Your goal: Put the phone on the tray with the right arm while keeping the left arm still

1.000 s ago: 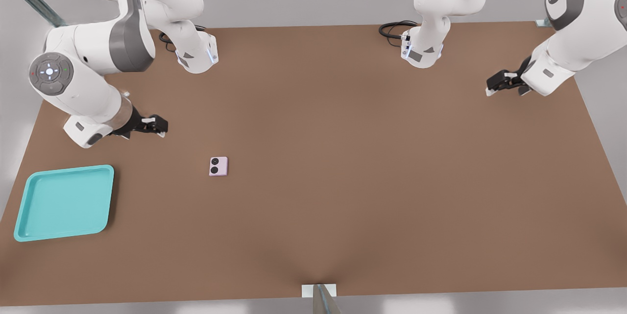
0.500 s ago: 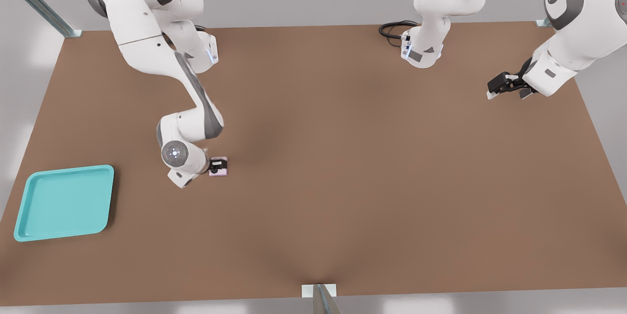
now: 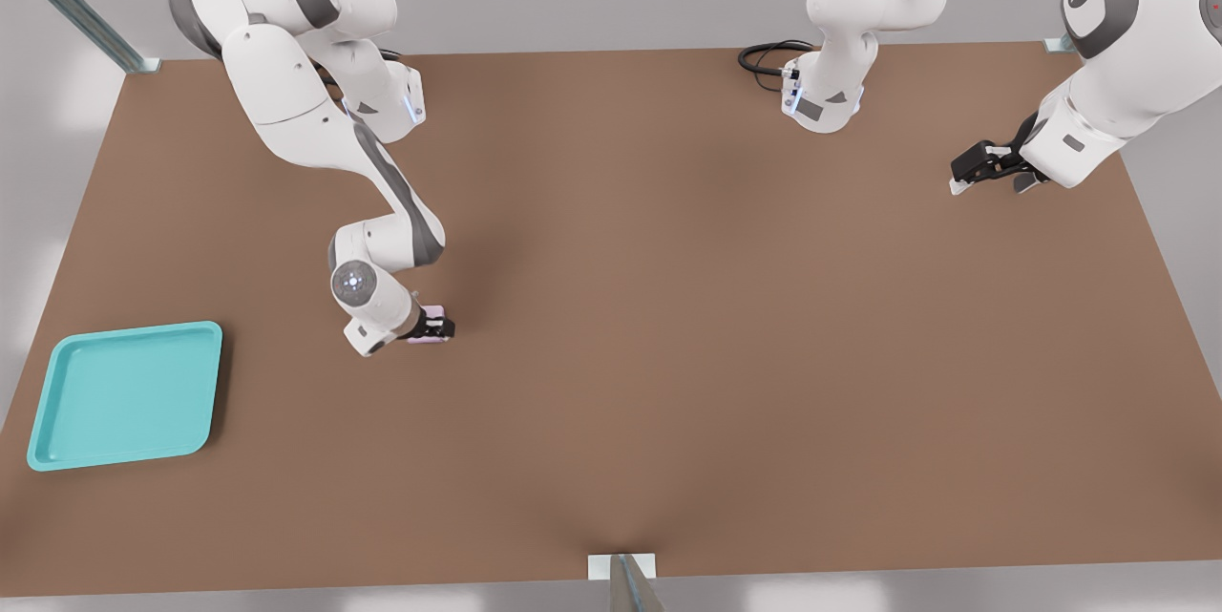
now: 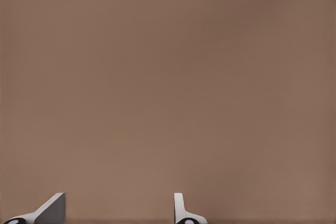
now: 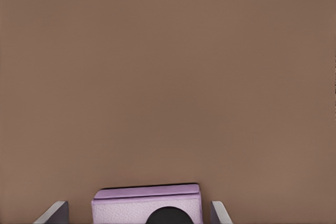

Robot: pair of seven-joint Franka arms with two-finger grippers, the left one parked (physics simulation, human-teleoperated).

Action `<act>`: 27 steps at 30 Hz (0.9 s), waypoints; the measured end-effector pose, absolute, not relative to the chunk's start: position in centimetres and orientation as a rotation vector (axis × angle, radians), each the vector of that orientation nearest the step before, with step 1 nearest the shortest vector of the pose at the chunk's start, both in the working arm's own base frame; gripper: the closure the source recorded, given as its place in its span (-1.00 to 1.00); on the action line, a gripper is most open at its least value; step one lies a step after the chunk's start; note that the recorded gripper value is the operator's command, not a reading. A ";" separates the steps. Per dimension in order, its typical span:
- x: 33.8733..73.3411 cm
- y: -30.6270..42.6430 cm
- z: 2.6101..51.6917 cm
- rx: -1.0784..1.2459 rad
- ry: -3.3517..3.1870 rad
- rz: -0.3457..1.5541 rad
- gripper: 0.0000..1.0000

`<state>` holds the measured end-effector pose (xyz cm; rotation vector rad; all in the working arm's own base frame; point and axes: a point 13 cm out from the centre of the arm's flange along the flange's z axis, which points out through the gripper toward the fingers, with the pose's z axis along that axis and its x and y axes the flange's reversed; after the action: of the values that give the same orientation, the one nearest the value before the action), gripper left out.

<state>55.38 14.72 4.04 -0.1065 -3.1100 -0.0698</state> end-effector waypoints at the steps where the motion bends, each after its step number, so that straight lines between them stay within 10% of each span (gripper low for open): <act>1: 55.5 14.7 4.0 -0.113 -3.115 -0.073 -1.00; 7: 55.6 14.8 3.3 -0.138 -3.125 -0.079 -0.58; 18: 60.5 14.4 11.5 -0.162 -3.208 -0.099 -0.50; 27: 63.1 -11.2 14.8 -0.555 -3.120 -0.058 -0.52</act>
<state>63.05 -11.17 14.80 -0.5548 -3.1197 -0.0579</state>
